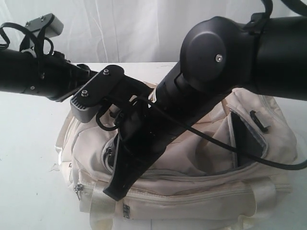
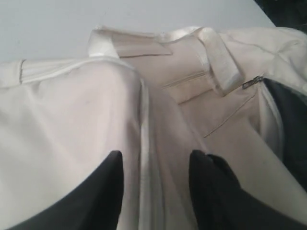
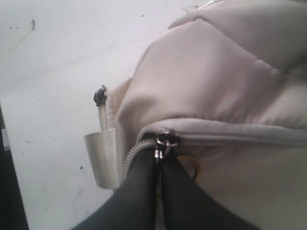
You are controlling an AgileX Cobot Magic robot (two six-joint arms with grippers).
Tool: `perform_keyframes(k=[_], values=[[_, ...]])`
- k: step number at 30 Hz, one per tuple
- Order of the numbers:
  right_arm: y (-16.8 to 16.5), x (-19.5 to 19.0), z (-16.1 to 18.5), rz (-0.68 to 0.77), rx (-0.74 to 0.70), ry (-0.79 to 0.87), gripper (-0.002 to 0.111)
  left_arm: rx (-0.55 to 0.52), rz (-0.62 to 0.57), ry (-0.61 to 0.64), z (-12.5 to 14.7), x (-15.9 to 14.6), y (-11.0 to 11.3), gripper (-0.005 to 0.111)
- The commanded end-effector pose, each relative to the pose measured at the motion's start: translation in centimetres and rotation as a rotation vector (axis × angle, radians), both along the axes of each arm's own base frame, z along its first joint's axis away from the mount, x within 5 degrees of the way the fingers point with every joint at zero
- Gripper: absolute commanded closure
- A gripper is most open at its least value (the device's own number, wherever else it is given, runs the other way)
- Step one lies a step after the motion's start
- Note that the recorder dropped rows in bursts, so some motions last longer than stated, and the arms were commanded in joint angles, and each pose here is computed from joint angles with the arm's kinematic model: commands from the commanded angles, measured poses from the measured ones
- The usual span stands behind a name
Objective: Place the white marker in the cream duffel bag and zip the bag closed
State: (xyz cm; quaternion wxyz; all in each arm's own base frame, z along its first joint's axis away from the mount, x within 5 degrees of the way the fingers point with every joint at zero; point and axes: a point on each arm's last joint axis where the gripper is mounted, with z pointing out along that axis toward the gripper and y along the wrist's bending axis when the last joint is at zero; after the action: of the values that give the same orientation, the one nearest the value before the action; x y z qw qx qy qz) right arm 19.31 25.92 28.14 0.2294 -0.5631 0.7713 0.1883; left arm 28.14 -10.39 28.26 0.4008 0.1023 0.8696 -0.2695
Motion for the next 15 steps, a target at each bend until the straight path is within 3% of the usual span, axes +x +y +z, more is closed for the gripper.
perform_keyframes(k=[1,15], values=[[0.1,-0.2,0.6,-0.008,0.032,-0.008,0.108,-0.020,-0.013,0.047,-0.6,-1.3,0.4,0.058],[0.3,0.1,0.7,-0.022,0.058,-0.033,0.108,-0.025,-0.078,0.070,-1.0,-5.1,0.8,0.058]])
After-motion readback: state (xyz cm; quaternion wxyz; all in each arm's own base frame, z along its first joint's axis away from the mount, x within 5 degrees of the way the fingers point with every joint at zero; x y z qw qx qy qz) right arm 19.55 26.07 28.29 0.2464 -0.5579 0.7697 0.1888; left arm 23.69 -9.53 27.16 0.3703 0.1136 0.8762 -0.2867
